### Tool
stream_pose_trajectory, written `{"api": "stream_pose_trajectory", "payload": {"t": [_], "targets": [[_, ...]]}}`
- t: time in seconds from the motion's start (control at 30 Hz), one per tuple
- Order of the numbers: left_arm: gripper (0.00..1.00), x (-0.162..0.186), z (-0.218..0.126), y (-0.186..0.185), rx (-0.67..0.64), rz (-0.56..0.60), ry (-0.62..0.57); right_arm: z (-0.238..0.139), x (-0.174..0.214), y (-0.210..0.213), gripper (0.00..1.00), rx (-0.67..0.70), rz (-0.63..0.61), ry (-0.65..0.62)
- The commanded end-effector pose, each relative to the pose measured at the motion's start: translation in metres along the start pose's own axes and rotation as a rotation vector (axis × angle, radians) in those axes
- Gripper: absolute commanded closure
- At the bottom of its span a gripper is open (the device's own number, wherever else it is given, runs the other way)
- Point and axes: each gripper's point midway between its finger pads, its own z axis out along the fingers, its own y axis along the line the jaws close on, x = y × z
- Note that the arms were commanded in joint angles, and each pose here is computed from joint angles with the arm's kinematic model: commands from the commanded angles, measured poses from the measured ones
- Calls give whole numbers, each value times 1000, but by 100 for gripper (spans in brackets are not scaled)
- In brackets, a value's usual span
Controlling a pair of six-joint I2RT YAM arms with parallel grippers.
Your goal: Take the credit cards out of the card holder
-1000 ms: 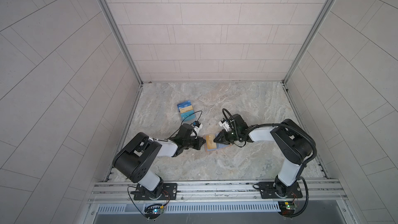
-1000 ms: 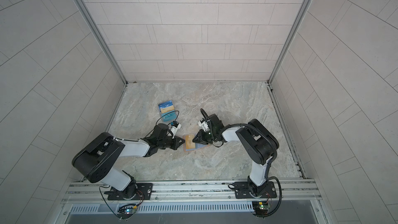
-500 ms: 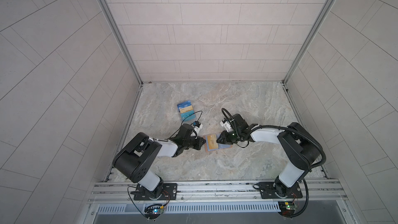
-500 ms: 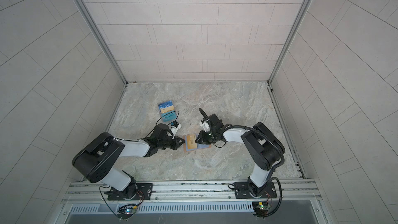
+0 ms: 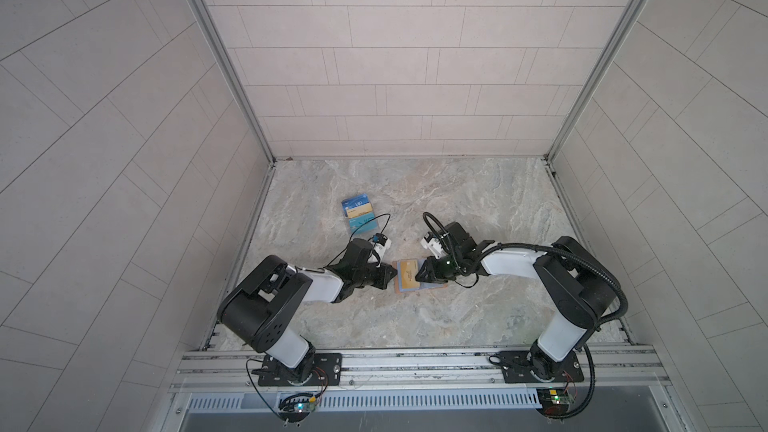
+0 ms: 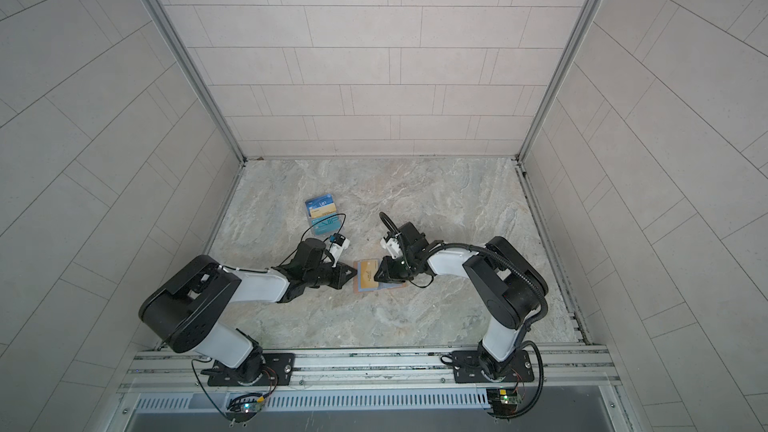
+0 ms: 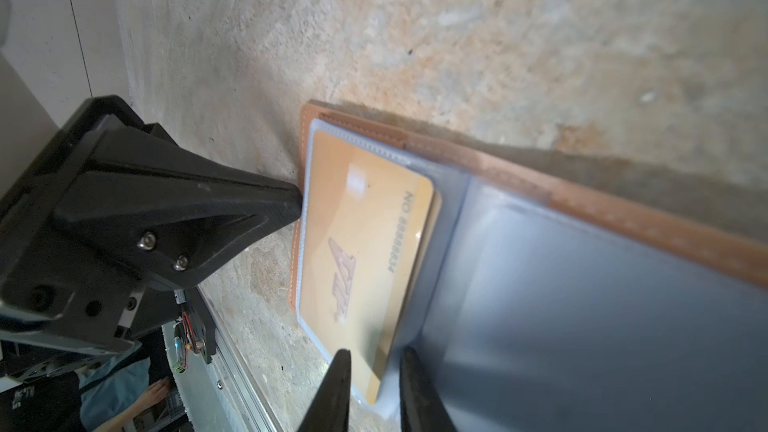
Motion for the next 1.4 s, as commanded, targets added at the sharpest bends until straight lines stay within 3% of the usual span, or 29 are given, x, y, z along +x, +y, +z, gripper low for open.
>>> {"api": "stream_pose_trajectory", "payload": {"t": [0.0,0.43,0.9,1.37], "targets": [[100,15,0,6,-30,-1,49,3,-5,13,76,-48,-19,0],[100,17,-1,7,-32,1,52,9,-10,15,76,-83,16,-3],[100,18,-2,6,-32,4,50,21,-17,-14,76,-118,218,-79],[100,17,-1,8,-36,-2,47,-6,-33,34,76,-293,91,-153]]}}
